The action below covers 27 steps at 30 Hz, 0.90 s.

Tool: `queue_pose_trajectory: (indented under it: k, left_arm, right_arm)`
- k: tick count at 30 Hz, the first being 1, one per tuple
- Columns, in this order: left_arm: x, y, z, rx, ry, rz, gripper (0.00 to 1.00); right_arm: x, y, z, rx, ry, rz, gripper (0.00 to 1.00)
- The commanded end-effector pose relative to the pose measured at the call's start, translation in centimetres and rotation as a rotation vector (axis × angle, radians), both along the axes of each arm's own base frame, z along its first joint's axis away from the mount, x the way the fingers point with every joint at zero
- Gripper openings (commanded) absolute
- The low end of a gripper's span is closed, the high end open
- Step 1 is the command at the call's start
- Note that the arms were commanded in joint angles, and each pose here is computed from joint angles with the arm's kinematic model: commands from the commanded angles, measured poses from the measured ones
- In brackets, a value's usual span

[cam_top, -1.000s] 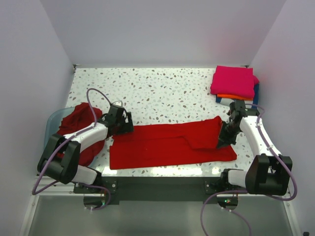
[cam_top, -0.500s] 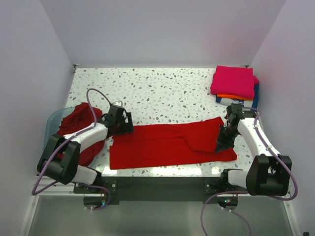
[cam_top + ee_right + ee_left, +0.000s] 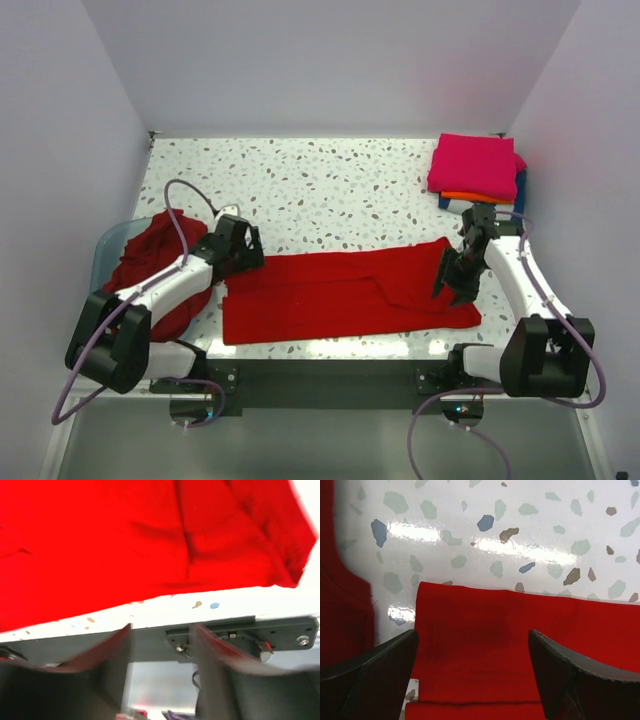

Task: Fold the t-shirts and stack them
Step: Fold the tshirt

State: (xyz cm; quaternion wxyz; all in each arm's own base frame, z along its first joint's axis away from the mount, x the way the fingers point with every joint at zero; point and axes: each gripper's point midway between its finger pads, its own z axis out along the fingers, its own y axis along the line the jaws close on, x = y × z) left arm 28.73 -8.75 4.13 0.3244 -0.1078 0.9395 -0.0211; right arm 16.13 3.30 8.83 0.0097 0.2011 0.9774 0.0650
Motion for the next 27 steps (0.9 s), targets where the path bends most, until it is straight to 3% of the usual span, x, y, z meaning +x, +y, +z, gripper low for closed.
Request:
queue_pose_trajectory:
  k: [1, 6, 11, 17, 27]
  left_arm:
    - [0.2, 0.6, 1.5, 0.020, -0.063, 0.049, 0.95]
    - [0.3, -0.8, 2.4, 0.035, -0.102, 0.007, 0.96]
    - [0.2, -2.5, 2.2, 0.044, -0.097, -0.056, 0.96]
    - [-0.2, -3.8, 1.6, 0.029, -0.097, -0.110, 0.96]
    - [-1.7, -4.3, -1.9, 0.021, -0.045, -0.124, 0.96]
  right_arm:
    - [2.9, -0.8, 3.0, -0.045, -0.123, 0.034, 0.59]
    - [7.0, -0.4, 5.0, -0.024, -0.266, 0.075, 0.63]
    - [10.9, 1.4, 2.8, 0.082, -0.326, 0.085, 0.63]
    - [13.0, 2.7, -2.9, 0.146, -0.273, 0.074, 0.63]
    - [14.0, 1.4, -7.6, 0.072, -0.200, 0.066, 0.62]
